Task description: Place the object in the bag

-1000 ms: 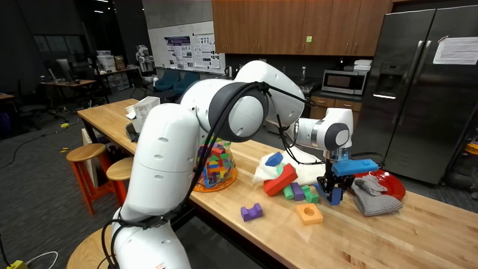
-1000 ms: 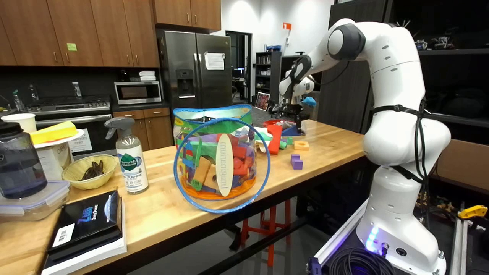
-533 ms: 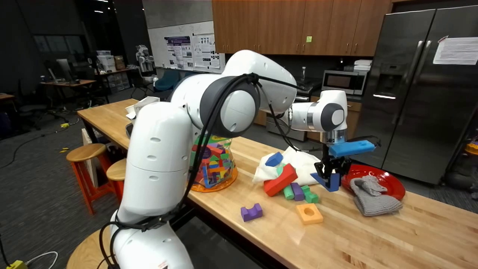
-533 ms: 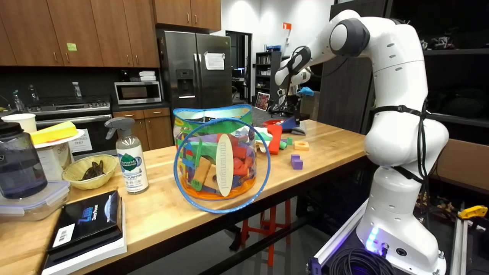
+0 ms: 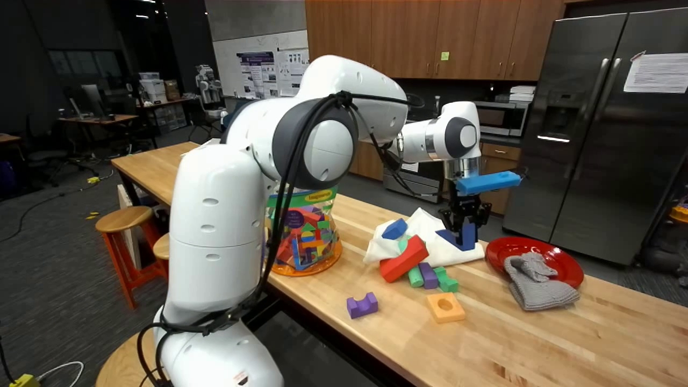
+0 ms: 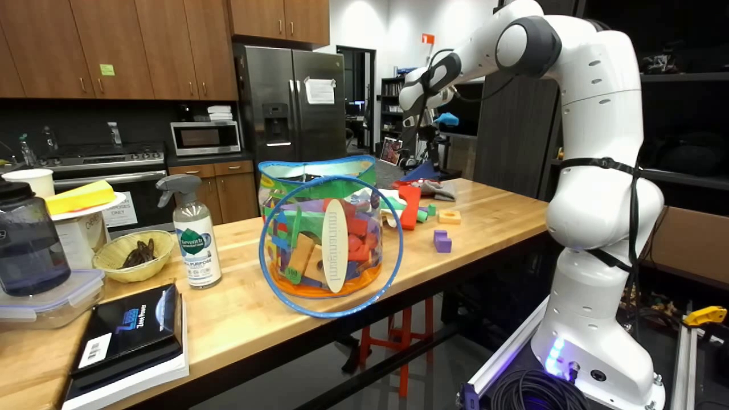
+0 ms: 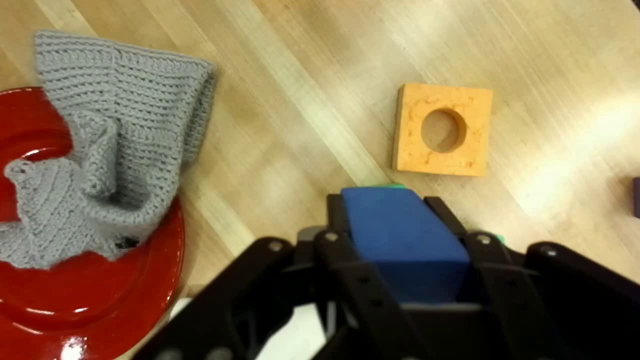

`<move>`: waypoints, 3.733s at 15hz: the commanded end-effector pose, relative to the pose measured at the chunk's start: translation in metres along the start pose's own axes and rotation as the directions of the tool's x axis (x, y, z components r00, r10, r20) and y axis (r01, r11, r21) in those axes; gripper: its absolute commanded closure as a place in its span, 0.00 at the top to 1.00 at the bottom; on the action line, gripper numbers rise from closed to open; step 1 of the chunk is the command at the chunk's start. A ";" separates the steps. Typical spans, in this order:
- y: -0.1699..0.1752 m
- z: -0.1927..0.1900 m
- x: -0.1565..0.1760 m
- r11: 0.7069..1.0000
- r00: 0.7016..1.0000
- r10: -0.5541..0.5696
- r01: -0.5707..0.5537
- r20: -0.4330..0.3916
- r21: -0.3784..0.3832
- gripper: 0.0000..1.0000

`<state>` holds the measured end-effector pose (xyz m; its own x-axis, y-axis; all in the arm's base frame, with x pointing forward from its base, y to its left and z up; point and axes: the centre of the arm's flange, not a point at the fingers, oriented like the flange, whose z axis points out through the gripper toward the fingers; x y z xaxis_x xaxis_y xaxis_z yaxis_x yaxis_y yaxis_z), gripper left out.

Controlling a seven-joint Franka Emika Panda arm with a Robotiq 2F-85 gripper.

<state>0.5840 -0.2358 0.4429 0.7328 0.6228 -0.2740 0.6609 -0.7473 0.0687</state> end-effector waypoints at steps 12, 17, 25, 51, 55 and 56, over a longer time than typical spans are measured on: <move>-0.075 -0.140 0.021 0.999 1.000 -0.005 0.004 -0.031 -0.039 0.16; -0.096 -0.175 0.034 0.997 0.998 -0.044 0.040 -0.053 -0.070 0.16; -0.130 -0.224 0.069 0.981 0.985 -0.140 0.124 -0.104 -0.148 0.16; -0.322 -0.280 0.176 0.811 0.816 -0.552 0.476 -0.173 -0.340 0.16; -0.335 -0.252 0.191 0.800 0.807 -0.572 0.510 -0.145 -0.316 0.16; -0.337 -0.246 0.194 0.800 0.808 -0.573 0.515 -0.138 -0.309 0.16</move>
<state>0.5571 0.1963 0.6162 0.2554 0.9591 -0.1222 0.9500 -0.2254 0.2161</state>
